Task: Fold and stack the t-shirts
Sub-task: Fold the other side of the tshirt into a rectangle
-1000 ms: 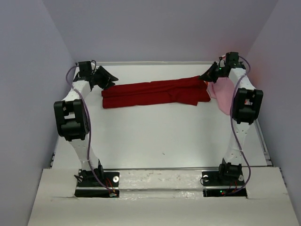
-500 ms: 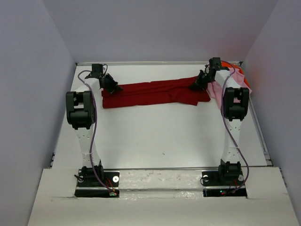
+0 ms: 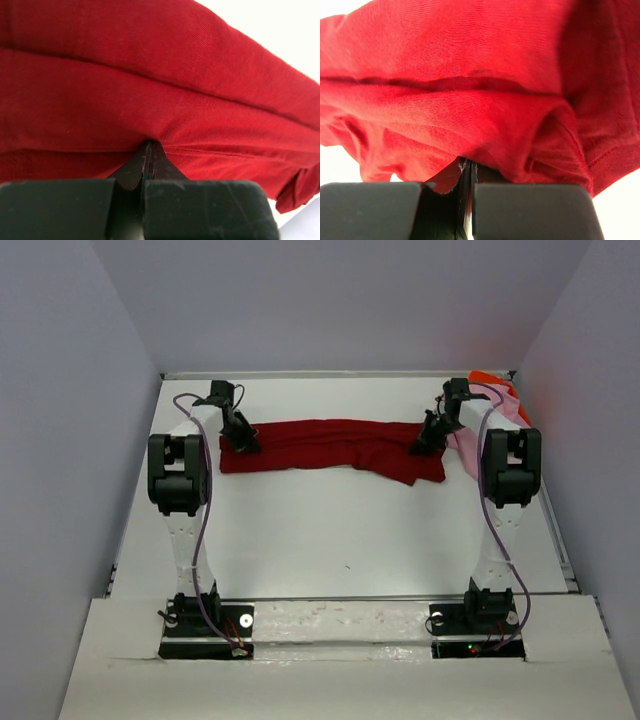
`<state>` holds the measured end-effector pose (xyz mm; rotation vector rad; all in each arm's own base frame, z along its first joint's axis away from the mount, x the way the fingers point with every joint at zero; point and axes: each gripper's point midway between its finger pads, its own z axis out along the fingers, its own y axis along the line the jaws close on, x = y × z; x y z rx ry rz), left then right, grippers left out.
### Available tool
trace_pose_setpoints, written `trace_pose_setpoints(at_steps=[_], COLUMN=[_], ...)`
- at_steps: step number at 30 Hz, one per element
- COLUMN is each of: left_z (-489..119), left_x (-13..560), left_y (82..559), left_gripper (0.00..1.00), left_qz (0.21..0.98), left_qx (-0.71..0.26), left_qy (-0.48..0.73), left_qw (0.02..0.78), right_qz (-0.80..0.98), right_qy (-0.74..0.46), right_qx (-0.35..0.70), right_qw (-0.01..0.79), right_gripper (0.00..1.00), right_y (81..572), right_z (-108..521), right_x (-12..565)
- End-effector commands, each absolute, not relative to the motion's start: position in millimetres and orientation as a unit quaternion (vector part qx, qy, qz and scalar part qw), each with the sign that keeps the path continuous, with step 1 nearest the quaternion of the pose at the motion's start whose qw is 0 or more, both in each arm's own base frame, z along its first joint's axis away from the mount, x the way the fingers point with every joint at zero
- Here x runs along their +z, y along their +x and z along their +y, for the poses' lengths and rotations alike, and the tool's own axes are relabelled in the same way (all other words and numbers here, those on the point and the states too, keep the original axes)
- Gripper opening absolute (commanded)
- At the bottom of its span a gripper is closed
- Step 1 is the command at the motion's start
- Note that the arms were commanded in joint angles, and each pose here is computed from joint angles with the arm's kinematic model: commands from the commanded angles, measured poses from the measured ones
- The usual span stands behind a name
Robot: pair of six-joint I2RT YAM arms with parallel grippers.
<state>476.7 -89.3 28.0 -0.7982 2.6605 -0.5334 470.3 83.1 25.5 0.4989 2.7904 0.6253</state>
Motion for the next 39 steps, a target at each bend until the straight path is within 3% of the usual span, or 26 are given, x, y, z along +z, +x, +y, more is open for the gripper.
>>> trace_pose_setpoints(at_steps=[1, 7, 21, 29, 37, 38, 39], left_z=[-95.0, -99.4, -72.0, -65.5, -78.0, -78.8, -81.6], left_x=[8.3, -8.8, 26.4, 40.8, 89.6, 93.0, 96.7], left_y=[410.4, 352.6, 258.9, 238.0, 270.1, 271.0, 272.9], left_gripper=[0.00, 0.00, 0.00, 0.00, 0.00, 0.00, 0.00], left_qz=[0.956, 0.963, 0.966, 0.965, 0.955, 0.956, 0.956], left_qx=[-0.118, -0.095, -0.045, -0.042, -0.090, -0.093, -0.103], left_qy=[-0.254, -0.249, -0.248, -0.252, -0.250, -0.247, -0.242], left_qw=[0.084, 0.051, 0.055, 0.067, 0.128, 0.130, 0.132], right_qz=[0.972, 0.975, 0.980, 0.981, 0.973, 0.973, 0.974], right_qy=[0.147, 0.147, 0.135, 0.138, 0.136, 0.135, 0.130], right_qx=[0.159, 0.144, 0.133, 0.127, 0.172, 0.171, 0.175], right_qw=[0.090, 0.086, 0.053, 0.046, 0.077, 0.075, 0.067], right_gripper=[0.00, 0.00, 0.00, 0.00, 0.00, 0.01, 0.11], right_y=[431.0, 400.7, 294.6, 255.4, 269.0, 268.1, 263.8], right_z=[77.7, 71.9, 65.8, 63.1, 76.8, 76.7, 77.8], right_x=[8.7, 10.7, 34.1, 50.2, 93.3, 92.8, 89.1])
